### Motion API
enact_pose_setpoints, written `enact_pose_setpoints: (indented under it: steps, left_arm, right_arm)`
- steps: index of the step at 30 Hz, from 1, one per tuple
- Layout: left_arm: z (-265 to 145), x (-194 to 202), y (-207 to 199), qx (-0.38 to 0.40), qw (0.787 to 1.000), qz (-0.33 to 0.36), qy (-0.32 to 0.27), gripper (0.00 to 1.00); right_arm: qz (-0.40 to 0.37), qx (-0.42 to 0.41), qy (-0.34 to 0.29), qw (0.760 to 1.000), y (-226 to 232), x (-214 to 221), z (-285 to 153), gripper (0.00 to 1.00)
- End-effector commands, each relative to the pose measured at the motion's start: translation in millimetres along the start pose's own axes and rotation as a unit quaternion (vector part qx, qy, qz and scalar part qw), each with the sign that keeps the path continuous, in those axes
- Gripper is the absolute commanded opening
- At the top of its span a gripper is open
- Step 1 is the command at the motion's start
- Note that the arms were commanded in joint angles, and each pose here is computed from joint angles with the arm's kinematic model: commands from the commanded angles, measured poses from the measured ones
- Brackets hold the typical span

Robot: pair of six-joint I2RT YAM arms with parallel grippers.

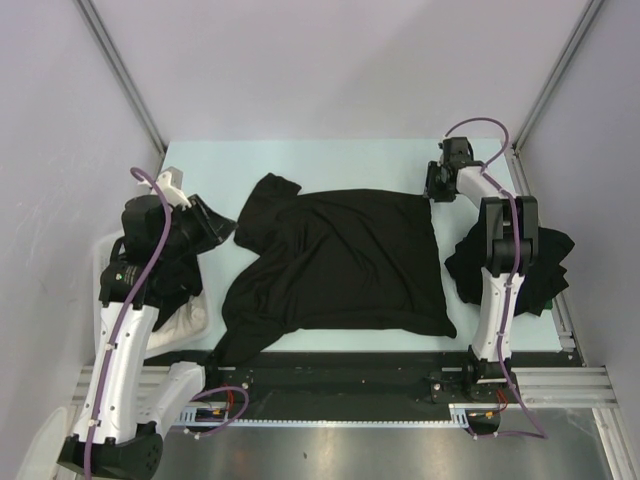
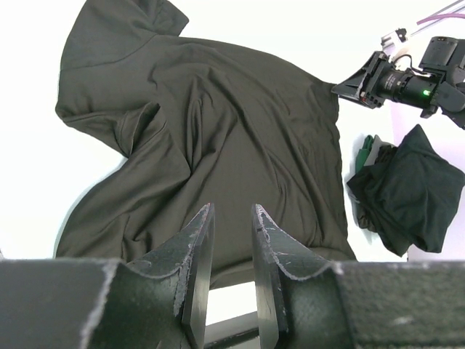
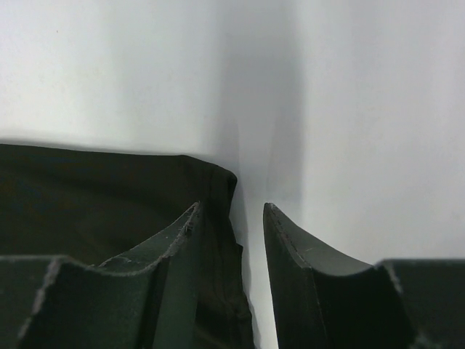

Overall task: Fold and stack the t-shirts
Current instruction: Flatten the tshirt out

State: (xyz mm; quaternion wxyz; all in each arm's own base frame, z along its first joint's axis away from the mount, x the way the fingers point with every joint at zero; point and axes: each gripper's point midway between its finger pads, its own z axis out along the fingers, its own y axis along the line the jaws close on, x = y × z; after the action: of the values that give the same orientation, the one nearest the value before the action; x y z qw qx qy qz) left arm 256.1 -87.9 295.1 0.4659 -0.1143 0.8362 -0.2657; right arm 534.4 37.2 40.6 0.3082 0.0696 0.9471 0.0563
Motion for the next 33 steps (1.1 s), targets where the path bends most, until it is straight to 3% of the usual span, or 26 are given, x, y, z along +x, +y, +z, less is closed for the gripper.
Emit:
enact_pose_setpoints:
  steps: [1, 9, 18, 33]
  left_arm:
    - [-12, -9, -10, 0.013, 1.000, 0.016, -0.016, 0.31]
    - [-11, -8, -9, 0.011, 1.000, 0.014, -0.013, 0.31]
    - [-10, -7, -7, 0.006, 1.000, 0.012, -0.009, 0.31]
    - [-5, -7, 0, -0.012, 1.000, 0.010, -0.002, 0.31]
  right_arm:
    - [-0.006, -0.020, -0.030, 0.999, 8, -19, 4, 0.42]
    - [-0.013, -0.023, -0.034, 0.999, 9, -23, 12, 0.39]
    - [-0.010, -0.032, -0.031, 0.999, 14, -30, 28, 0.21]
    - [-0.001, -0.019, -0.062, 0.998, 2, -70, 52, 0.00]
